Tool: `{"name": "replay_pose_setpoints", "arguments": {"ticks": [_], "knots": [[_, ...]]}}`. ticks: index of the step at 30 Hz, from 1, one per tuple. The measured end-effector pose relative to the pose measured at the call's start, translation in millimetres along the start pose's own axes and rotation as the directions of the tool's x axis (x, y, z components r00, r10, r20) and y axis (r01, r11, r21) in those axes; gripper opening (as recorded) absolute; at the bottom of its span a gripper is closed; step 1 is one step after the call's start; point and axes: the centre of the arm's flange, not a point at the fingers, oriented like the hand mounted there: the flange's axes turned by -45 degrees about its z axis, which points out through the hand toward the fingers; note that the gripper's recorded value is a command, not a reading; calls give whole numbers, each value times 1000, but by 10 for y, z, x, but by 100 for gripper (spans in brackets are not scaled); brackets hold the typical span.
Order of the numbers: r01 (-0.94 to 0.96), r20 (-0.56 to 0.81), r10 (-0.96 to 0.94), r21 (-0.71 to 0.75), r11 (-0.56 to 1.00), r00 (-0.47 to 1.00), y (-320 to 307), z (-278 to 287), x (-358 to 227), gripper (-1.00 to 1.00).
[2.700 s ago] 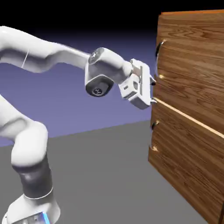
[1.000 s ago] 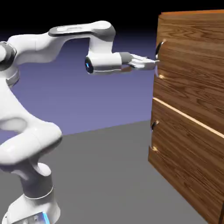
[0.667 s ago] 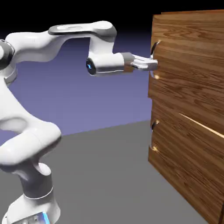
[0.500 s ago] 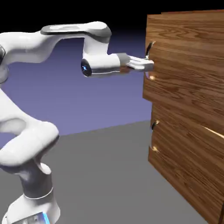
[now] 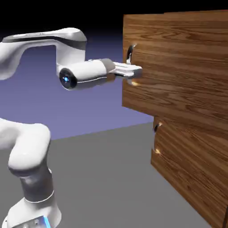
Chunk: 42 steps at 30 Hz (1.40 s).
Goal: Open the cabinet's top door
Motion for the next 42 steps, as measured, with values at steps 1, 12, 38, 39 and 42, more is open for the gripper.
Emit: {"name": "replay_pose_setpoints", "arguments": {"ticks": [1,12,38,39,42], "knots": [[0,0,0,-18,1000,1000,-27,-78,0,-100],[-1,1,2,-216,976,1000,-420,-899,2,-100],[0,1,2,-701,713,1000,-2268,-2605,7,-100],[0,1,2,-715,699,1000,-2351,-2646,7,-100],[0,1,2,-754,657,1000,-2593,-2753,8,-100]]}}
